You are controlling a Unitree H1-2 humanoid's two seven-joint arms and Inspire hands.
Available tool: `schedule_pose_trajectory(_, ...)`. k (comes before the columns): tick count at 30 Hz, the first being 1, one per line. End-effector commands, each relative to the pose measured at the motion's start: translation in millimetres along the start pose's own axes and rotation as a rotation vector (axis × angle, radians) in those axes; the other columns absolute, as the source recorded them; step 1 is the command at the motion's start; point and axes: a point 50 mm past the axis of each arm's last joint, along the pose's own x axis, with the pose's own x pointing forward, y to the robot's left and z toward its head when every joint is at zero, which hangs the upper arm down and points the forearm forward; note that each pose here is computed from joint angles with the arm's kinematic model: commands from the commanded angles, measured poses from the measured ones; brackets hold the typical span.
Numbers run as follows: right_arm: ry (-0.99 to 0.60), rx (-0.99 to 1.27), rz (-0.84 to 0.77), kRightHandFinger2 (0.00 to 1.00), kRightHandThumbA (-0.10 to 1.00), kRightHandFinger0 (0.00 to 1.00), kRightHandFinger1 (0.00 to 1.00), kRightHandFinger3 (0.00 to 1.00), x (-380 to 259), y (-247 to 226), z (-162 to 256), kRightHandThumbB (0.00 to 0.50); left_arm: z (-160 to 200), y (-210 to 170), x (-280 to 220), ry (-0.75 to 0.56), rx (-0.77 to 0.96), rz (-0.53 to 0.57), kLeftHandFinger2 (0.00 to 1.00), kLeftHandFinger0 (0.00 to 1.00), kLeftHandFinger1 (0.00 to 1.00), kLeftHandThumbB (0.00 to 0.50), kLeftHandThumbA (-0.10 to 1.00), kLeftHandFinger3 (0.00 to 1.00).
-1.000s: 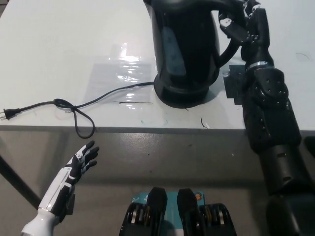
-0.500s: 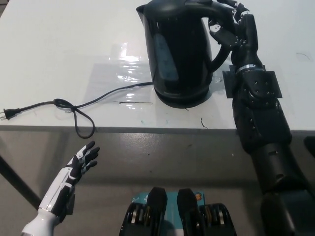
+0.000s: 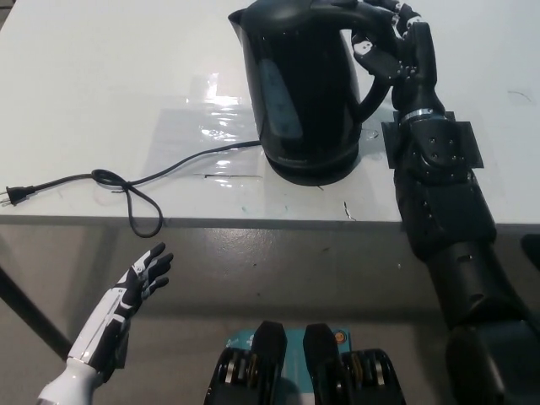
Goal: A kettle and its base are kept separately on the desk infront of the robot and the robot uses its right hand to lift the kettle by its handle and places it on its base to align it correctly.
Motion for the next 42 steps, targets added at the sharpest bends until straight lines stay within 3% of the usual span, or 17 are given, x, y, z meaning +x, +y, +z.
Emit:
schedule_pose_trajectory(1,-0.2,0.05,0.025,0.63,-0.1,0.0,0.23,0.65,14,5,42,0.095,8,6,3,-0.033,0.026,-0.013,1.0,1.0,1.0,0.125,1.0,1.0)
schedule_pose_trajectory(4,-0.181,0.043,0.021,0.62,-0.1,0.0,0.23,0.66,10,-2,32,0.107,9,6,3,-0.033,0.02,-0.012,1.0,1.0,1.0,0.123,1.0,1.0)
schedule_pose_trajectory(7,-0.16,0.013,0.006,0.59,-0.1,0.0,0.19,0.58,5,-8,24,0.114,8,6,3,-0.035,0.023,-0.016,1.0,1.0,1.0,0.12,1.0,1.0)
schedule_pose_trajectory(11,-0.135,0.003,-0.008,0.65,-0.1,0.0,0.24,0.62,-1,-18,10,0.106,8,6,3,-0.035,0.021,-0.008,1.0,1.0,1.0,0.108,1.0,1.0)
schedule_pose_trajectory(19,-0.124,0.013,-0.012,0.67,-0.1,0.0,0.25,0.64,-9,-34,-11,0.096,8,6,4,-0.037,0.011,-0.012,1.0,1.0,1.0,0.106,1.0,1.0)
schedule_pose_trajectory(25,-0.112,0.002,-0.02,0.6,-0.1,0.0,0.24,0.56,-16,-38,-23,0.124,6,6,3,-0.034,0.009,-0.005,1.0,1.0,1.0,0.115,1.0,1.0)
schedule_pose_trajectory(31,-0.113,-0.023,-0.019,0.58,-0.1,0.0,0.24,0.57,-20,-39,-27,0.14,7,6,4,-0.042,0.009,-0.008,1.0,1.0,1.0,0.106,1.0,1.0)
schedule_pose_trajectory(32,-0.112,-0.01,-0.008,0.69,-0.05,0.05,0.32,0.7,-21,-40,-28,0.185,8,6,4,-0.041,0.009,-0.009,1.0,1.0,1.0,0.11,1.0,1.0)
schedule_pose_trajectory(33,-0.107,0.002,0.009,0.91,0.14,0.25,0.54,0.91,-21,-40,-28,0.27,8,6,5,-0.041,0.011,-0.009,1.0,1.0,1.0,0.112,1.0,1.0)
schedule_pose_trajectory(34,-0.105,-0.009,0.035,1.0,0.33,0.5,0.75,1.0,-21,-40,-27,0.317,8,6,5,-0.041,0.013,-0.008,1.0,1.0,1.0,0.113,1.0,1.0)
schedule_pose_trajectory(35,-0.1,-0.021,0.088,1.0,0.49,0.76,1.0,1.0,-22,-41,-27,0.419,8,6,5,-0.041,0.014,-0.007,1.0,1.0,1.0,0.113,1.0,1.0)
schedule_pose_trajectory(36,-0.094,-0.022,0.132,1.0,0.52,0.85,1.0,1.0,-23,-41,-27,0.456,8,6,5,-0.039,0.014,-0.006,1.0,1.0,1.0,0.113,1.0,1.0)
schedule_pose_trajectory(37,-0.08,-0.013,0.171,1.0,0.56,1.0,1.0,1.0,-23,-41,-27,0.498,8,7,4,-0.039,0.012,-0.008,1.0,1.0,1.0,0.104,1.0,1.0)
schedule_pose_trajectory(38,-0.073,-0.003,0.198,1.0,0.57,1.0,1.0,1.0,-23,-42,-26,0.5,8,7,4,-0.039,0.013,-0.008,1.0,1.0,1.0,0.106,1.0,1.0)
schedule_pose_trajectory(40,-0.07,-0.014,0.246,1.0,0.7,1.0,1.0,1.0,-23,-44,-25,0.5,8,7,5,-0.041,0.014,-0.009,1.0,1.0,1.0,0.101,1.0,1.0)
schedule_pose_trajectory(42,-0.069,-0.009,0.276,1.0,0.75,1.0,1.0,1.0,-22,-46,-24,0.5,8,7,5,-0.043,0.013,-0.009,1.0,1.0,1.0,0.098,1.0,1.0)
